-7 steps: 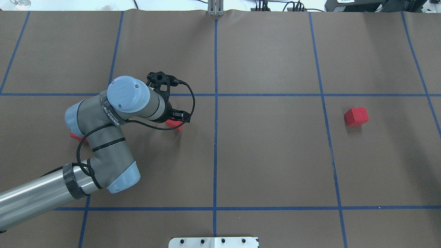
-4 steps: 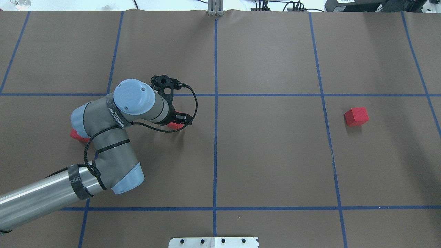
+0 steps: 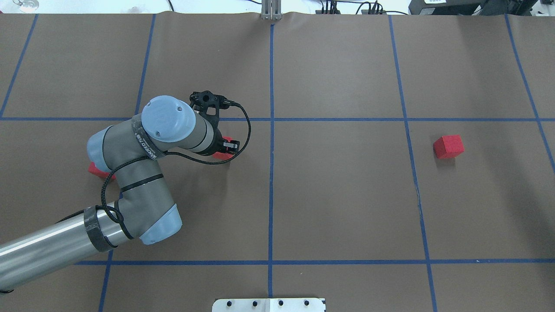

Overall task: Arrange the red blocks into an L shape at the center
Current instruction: 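Carry the red cube with the left gripper to the grid center and release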

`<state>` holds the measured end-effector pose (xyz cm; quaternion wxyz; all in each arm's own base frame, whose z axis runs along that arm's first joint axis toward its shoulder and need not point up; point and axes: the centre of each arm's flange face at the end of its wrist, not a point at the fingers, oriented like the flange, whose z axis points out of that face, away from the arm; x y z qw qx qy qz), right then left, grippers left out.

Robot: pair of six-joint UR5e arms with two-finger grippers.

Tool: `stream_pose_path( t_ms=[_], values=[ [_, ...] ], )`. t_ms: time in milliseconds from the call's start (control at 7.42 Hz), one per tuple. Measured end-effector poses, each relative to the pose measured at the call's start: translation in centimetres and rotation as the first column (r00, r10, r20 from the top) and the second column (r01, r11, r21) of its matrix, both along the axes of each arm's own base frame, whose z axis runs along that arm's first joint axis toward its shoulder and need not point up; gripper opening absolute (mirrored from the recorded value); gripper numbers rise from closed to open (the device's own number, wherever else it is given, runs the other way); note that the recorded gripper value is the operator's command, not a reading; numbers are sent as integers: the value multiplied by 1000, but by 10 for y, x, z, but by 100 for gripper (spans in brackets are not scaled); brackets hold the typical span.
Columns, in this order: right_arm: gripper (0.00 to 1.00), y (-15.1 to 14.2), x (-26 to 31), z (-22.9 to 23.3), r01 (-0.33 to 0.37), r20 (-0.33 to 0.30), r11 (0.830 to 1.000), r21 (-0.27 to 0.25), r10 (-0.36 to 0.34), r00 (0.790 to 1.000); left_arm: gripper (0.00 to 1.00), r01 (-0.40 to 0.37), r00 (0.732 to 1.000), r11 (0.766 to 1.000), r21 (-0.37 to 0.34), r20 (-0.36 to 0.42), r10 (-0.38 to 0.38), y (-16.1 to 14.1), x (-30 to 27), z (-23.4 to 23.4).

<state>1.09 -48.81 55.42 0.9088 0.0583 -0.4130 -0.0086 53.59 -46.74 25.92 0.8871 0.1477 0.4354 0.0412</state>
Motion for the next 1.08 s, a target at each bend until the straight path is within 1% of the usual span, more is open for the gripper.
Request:
stream_pose_path(
  t_ms=[270, 539, 809, 1078],
  values=[
    [99, -1, 0, -3, 1, 6, 1000, 4, -1, 1000, 0, 38, 999, 998, -56, 10, -38, -12, 14, -52],
    [99, -1, -1, -4, 3, 12, 1000, 7, -3, 1000, 0, 84, 996, 990, -110, 22, -82, -36, 50, -91],
    [99, -1, -1, -4, 3, 12, 1000, 7, -3, 1000, 0, 111, 993, 985, -129, 47, -106, -53, 74, -104],
    [99, -2, -1, -4, 3, 11, 1000, 8, -3, 1000, 0, 115, 992, 984, -137, 58, -108, -57, 83, -99]
  ],
)
